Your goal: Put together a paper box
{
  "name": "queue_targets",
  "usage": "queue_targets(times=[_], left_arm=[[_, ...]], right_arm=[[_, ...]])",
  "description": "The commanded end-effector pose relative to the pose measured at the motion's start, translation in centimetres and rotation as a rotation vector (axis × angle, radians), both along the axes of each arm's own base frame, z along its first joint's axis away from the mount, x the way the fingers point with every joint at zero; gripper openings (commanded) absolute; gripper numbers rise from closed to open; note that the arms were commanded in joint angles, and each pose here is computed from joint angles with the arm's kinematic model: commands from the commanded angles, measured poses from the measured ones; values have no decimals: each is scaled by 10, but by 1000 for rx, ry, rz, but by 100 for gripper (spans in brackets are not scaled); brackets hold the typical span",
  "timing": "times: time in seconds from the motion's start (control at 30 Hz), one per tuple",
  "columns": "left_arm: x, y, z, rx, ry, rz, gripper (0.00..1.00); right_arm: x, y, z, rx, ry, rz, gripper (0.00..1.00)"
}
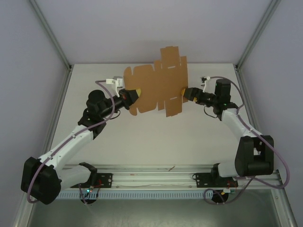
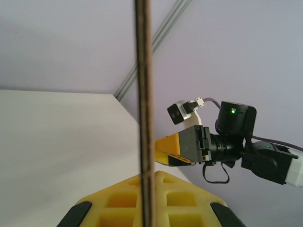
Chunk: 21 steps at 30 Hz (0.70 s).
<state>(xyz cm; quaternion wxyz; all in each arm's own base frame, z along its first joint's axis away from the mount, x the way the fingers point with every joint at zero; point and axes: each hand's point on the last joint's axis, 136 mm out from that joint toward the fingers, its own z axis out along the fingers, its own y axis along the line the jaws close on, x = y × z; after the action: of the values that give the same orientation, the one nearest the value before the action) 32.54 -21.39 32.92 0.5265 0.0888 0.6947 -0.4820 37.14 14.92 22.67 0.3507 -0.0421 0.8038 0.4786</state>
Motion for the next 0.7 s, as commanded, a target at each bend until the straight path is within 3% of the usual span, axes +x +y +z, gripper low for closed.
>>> queue_targets(times=[0.0,0.17,0.33,0.67], left_arm=[[-12,-3,21,-69,-53,-55,0],[-9,0,15,-67,-31,-29,0],[-6,3,10,-55,-20,-6,0],[1,2,-10,-48,35,8,0]], right_arm=[[3,7,36,37,-122,83,69],[-1,12,54,43,-187,145,54],[-2,8,58,-4,-221,128,24],[-18,12,70,-32,-342,190,3]])
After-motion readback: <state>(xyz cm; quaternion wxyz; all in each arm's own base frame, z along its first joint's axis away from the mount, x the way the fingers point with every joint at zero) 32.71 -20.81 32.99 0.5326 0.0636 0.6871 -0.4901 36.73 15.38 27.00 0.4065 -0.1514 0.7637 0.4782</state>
